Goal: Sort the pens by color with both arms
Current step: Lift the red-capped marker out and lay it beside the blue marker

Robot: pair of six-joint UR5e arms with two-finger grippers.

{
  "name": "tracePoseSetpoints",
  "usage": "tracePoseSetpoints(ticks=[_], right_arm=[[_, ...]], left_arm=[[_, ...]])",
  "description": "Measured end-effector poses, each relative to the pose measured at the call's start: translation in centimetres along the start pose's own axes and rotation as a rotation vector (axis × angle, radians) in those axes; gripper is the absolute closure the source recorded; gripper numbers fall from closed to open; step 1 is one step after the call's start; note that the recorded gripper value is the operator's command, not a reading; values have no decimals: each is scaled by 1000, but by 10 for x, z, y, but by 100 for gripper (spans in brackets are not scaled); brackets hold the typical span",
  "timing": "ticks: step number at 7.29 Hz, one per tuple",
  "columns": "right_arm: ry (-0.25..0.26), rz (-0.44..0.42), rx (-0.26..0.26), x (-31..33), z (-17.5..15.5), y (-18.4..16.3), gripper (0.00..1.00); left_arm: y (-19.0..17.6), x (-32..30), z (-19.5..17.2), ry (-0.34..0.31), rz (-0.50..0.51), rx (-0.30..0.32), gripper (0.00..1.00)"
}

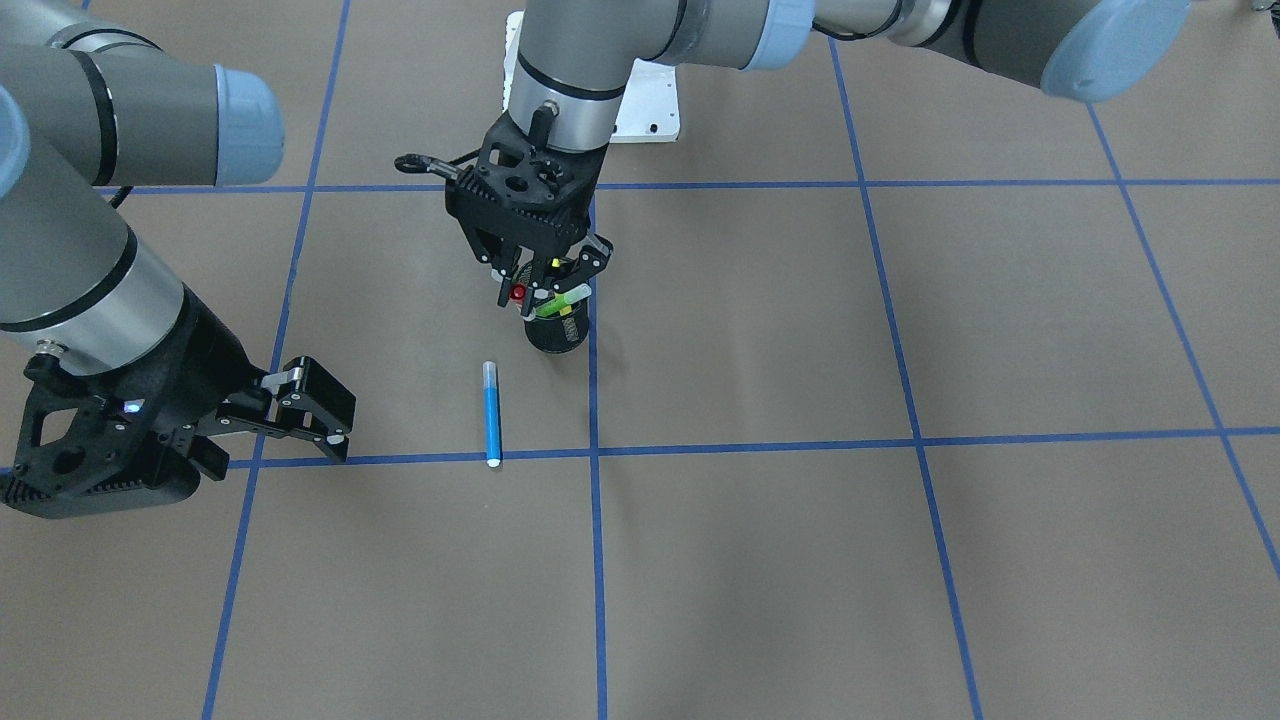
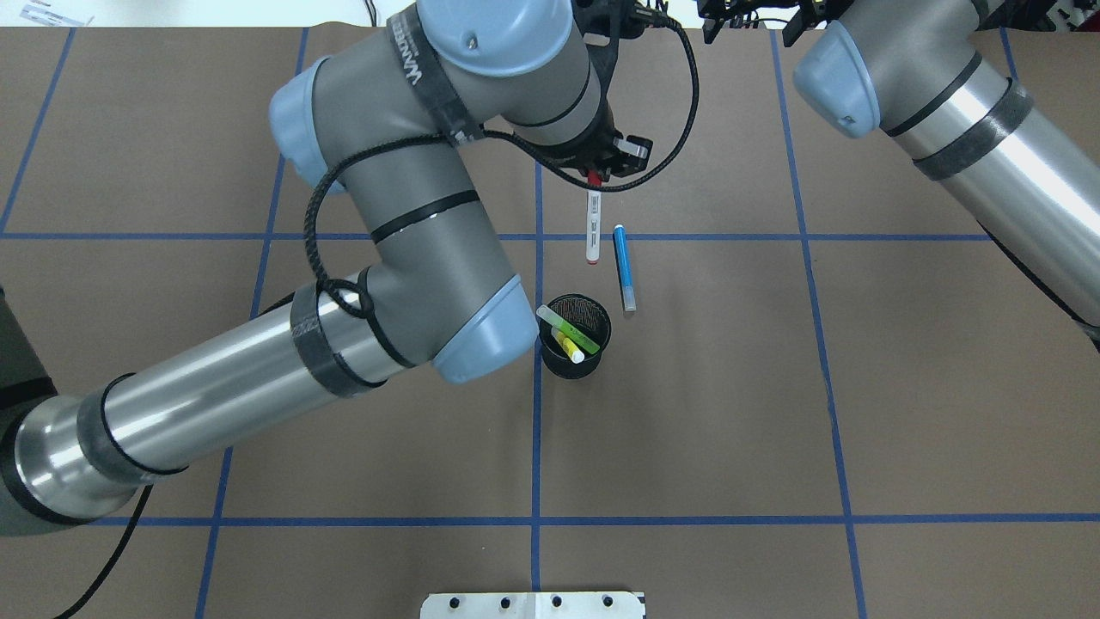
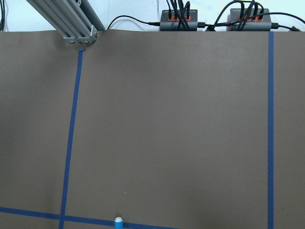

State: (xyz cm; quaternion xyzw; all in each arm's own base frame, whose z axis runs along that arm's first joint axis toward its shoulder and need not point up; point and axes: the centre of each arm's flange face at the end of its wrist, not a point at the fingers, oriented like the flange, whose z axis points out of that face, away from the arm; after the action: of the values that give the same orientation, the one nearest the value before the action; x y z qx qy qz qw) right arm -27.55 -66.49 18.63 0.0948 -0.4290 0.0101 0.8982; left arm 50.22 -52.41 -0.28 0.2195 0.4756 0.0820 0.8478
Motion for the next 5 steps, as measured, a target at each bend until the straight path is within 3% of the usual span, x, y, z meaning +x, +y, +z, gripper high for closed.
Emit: tracePoseSetpoints(ticks=[2,5], right_arm=[[0,-1,-1,0,1,0,1],[1,-1,-2,0,1,1,1]], left_arm=[[-41,-9,35,-20,-22,8,89],[-49,-16,65,-3,-37,-41,88]])
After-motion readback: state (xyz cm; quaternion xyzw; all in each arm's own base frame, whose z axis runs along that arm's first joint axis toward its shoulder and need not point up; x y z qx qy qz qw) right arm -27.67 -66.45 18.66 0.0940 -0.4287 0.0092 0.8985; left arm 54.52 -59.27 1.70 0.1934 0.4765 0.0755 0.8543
